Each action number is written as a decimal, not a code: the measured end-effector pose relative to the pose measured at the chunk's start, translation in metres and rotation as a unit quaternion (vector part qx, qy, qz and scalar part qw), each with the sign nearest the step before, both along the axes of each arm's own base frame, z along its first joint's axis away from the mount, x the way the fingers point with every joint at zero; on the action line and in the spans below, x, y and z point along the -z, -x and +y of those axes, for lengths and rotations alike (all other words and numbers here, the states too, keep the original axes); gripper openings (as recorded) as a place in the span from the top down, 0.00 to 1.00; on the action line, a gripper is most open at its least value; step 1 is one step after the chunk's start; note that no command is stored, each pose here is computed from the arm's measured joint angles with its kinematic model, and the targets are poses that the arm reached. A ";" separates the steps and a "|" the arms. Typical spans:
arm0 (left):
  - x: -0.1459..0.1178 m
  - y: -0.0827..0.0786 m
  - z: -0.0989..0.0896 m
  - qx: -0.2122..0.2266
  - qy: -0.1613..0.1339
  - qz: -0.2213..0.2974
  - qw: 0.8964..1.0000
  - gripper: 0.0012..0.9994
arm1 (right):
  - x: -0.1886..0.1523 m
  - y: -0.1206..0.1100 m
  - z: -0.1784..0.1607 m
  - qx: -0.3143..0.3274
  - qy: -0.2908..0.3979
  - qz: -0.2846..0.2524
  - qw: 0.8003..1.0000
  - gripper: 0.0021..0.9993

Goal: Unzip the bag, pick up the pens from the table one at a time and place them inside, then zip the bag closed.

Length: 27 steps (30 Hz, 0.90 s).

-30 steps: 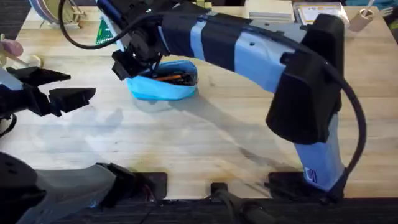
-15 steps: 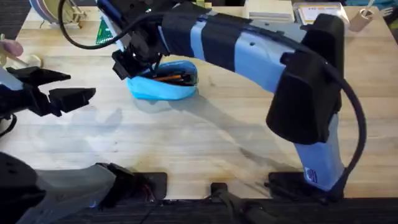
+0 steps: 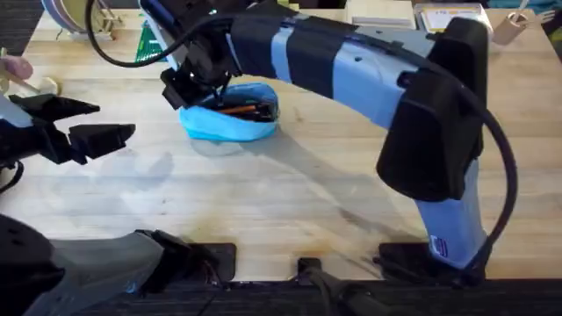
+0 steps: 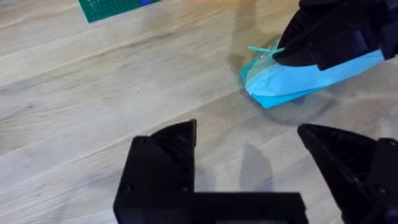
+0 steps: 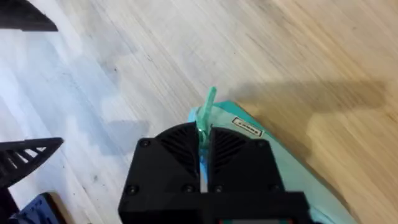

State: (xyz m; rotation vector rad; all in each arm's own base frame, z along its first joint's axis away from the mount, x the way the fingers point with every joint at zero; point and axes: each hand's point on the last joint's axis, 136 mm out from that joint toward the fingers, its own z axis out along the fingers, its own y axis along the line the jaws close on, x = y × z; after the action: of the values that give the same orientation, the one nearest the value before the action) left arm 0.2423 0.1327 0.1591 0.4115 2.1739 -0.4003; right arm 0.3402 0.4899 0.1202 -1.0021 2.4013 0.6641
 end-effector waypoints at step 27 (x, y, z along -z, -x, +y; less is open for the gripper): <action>0.000 0.000 0.000 0.000 0.000 0.000 1.000 0.01 | -0.004 -0.006 -0.001 -0.024 0.007 -0.030 0.999 0.97</action>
State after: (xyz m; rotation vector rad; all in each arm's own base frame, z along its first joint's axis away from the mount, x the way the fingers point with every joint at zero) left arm 0.2423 0.1327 0.1591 0.4115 2.1739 -0.4002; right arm 0.3458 0.4885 0.1246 -1.0743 2.3401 0.6253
